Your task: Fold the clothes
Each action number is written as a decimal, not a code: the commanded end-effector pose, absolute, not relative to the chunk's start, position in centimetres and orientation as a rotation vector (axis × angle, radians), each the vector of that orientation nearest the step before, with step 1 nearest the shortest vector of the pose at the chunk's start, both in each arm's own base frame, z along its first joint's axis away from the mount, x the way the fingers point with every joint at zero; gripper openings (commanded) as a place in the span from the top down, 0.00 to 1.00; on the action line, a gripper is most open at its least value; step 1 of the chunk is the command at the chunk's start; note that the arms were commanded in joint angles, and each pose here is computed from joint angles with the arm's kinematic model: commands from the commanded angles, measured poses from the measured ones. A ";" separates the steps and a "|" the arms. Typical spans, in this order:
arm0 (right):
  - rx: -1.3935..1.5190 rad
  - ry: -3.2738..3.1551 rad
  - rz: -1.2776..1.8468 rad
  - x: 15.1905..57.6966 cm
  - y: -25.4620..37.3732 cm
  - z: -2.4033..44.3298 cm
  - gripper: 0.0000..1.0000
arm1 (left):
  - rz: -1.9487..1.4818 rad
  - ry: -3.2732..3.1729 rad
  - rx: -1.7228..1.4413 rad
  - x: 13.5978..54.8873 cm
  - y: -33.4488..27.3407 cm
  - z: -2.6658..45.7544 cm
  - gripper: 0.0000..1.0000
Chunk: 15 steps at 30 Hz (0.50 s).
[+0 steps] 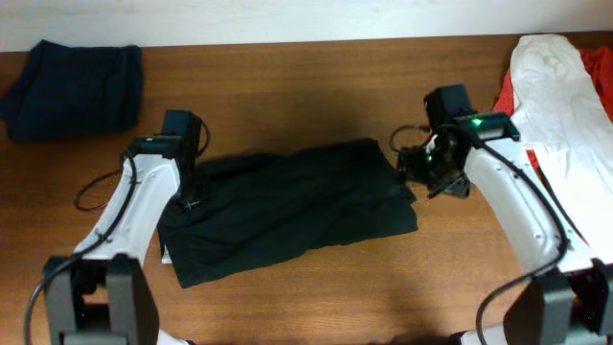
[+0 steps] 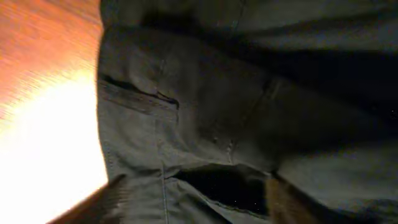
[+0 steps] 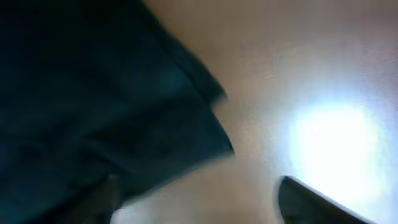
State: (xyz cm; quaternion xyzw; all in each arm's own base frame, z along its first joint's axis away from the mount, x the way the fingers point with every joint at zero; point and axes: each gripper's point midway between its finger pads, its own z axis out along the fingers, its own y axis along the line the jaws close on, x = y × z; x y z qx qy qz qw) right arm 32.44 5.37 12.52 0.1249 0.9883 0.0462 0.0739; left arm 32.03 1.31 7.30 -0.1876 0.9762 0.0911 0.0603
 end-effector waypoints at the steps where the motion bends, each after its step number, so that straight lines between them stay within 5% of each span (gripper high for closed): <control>1: 0.268 2.878 0.304 34.9 7.4 13.3 0.09 | 0.299 2.904 -0.543 32.4 2.0 8.6 0.01; 6: 0.270 2.925 0.587 37.1 11.1 9.3 0.14 | 0.298 2.902 -0.543 32.5 2.0 8.6 0.01; 9: 0.363 2.954 0.683 38.2 12.2 6.3 0.25 | 0.298 2.903 -0.543 32.5 2.0 8.6 0.01; 15: 0.292 2.807 0.752 42.1 13.3 6.1 0.25 | 0.297 2.903 -0.543 32.5 2.0 8.6 0.01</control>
